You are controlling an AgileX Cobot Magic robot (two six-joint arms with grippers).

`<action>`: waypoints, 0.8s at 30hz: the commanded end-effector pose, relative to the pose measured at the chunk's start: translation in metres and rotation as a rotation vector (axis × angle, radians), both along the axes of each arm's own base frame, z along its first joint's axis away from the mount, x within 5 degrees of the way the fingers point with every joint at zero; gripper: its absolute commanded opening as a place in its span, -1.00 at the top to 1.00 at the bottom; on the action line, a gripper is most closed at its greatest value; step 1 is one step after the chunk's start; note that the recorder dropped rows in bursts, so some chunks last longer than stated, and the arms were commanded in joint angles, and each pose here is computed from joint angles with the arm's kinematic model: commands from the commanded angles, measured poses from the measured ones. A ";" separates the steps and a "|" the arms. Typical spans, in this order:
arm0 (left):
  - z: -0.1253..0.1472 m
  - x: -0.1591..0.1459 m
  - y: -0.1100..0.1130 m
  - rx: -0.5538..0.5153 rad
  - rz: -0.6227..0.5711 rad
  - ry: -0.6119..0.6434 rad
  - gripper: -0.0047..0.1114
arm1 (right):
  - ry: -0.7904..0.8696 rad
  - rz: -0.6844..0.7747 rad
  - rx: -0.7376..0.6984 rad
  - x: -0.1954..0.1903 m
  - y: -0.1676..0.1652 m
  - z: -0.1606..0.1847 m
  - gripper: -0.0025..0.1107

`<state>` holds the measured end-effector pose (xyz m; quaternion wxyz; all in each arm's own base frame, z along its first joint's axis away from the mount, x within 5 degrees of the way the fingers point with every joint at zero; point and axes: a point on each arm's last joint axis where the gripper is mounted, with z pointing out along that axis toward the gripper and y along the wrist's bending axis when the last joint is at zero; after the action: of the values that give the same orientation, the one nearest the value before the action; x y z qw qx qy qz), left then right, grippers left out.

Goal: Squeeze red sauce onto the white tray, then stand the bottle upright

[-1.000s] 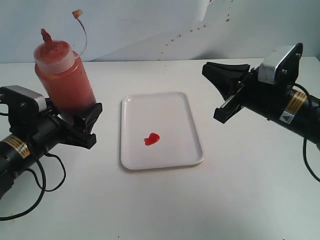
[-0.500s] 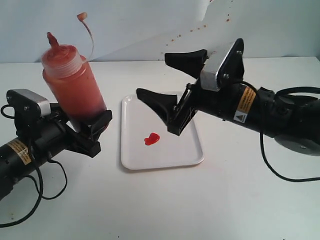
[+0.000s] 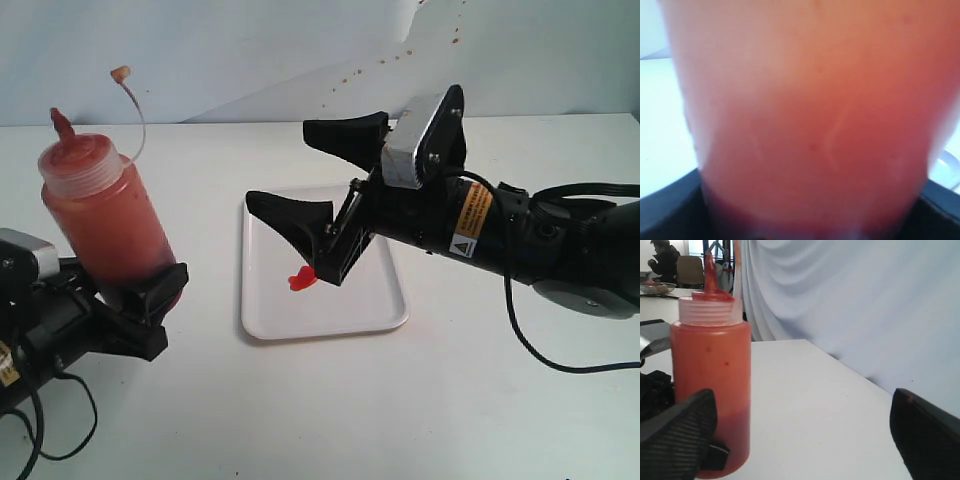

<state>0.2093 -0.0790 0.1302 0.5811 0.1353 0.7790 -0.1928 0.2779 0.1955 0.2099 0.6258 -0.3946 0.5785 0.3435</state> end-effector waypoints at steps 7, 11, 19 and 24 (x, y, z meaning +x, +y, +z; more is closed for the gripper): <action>0.001 -0.012 0.005 0.057 0.010 -0.009 0.92 | 0.037 -0.103 0.022 0.009 -0.004 0.001 -0.55; -0.003 -0.013 0.006 0.100 -0.001 0.025 0.92 | 0.081 -0.211 0.050 0.017 -0.010 0.000 -0.55; -0.029 -0.011 0.010 0.193 0.022 0.110 0.92 | 0.104 -0.248 0.056 0.020 -0.012 0.000 -0.55; -0.041 -0.009 0.009 0.191 0.019 0.095 0.92 | 0.104 -0.248 0.056 0.020 -0.012 0.000 -0.55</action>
<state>0.1960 -0.0691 0.0863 0.4952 0.1744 0.8427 -0.1191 0.2963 0.1832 0.2082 0.6394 -0.2852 0.6468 0.3023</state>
